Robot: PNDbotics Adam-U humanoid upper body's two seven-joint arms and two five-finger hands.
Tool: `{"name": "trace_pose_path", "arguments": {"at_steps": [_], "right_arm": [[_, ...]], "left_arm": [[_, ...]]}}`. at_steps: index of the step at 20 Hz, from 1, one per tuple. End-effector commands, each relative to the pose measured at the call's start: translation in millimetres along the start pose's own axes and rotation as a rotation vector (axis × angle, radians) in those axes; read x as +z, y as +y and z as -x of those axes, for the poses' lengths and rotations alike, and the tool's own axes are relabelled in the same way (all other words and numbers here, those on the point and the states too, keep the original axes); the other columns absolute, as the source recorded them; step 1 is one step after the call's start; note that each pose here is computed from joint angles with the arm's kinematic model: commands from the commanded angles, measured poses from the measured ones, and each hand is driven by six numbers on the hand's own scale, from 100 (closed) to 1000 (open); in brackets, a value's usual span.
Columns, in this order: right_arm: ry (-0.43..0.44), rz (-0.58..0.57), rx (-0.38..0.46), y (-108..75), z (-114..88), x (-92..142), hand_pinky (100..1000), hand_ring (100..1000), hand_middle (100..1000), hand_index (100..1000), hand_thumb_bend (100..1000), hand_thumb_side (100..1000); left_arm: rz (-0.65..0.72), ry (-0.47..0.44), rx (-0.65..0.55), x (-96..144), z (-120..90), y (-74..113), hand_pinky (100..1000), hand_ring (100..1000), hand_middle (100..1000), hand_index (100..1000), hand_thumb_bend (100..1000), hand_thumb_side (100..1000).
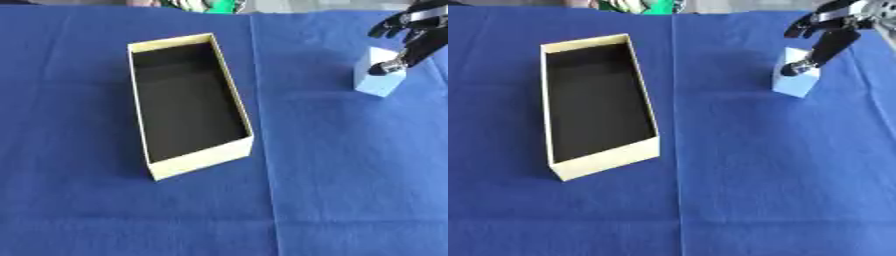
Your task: Pick up objects on the table and place them in the box.
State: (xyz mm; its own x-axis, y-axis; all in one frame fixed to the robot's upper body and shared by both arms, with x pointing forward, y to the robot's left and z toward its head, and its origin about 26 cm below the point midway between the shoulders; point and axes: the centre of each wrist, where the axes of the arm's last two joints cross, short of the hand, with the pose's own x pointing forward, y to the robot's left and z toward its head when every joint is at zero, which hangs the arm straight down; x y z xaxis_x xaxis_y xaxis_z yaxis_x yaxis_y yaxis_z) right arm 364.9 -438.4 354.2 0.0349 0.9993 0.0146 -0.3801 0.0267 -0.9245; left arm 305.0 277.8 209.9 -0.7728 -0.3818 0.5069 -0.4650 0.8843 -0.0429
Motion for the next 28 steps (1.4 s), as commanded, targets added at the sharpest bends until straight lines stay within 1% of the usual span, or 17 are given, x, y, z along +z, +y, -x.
{"name": "trace_pose_path", "arguments": {"at_steps": [1,4,10,17,25,28], "right_arm": [[0.038,0.022,0.015,-9.4,5.5,7.8,893,997,968,1000,412,465],[0.043,0.02,0.021,-8.7,5.8,6.6,890,994,967,1000,417,465],[0.076,0.057,0.028,-16.2,11.2,12.5,885,993,969,1000,424,478],[0.107,0.064,0.004,-18.0,21.6,15.3,885,993,970,1000,424,470],[0.149,0.061,0.002,-16.1,27.6,12.8,882,994,977,1000,430,463],[0.168,0.062,0.003,-12.2,28.7,7.5,878,993,975,1000,431,460]], "left_arm": [[0.002,-0.029,0.001,-4.2,-5.6,1.7,551,668,621,736,100,733],[0.003,-0.029,0.003,-4.1,-5.7,1.4,551,668,621,736,100,734],[0.004,-0.027,0.004,-3.6,-5.5,1.2,551,668,621,736,100,736],[0.005,-0.026,0.005,-3.4,-5.5,1.1,551,668,620,736,100,738],[0.002,-0.026,0.007,-3.1,-5.5,0.8,551,668,620,736,100,740],[0.002,-0.023,0.01,-2.6,-5.5,0.1,552,668,620,736,100,741]]}}
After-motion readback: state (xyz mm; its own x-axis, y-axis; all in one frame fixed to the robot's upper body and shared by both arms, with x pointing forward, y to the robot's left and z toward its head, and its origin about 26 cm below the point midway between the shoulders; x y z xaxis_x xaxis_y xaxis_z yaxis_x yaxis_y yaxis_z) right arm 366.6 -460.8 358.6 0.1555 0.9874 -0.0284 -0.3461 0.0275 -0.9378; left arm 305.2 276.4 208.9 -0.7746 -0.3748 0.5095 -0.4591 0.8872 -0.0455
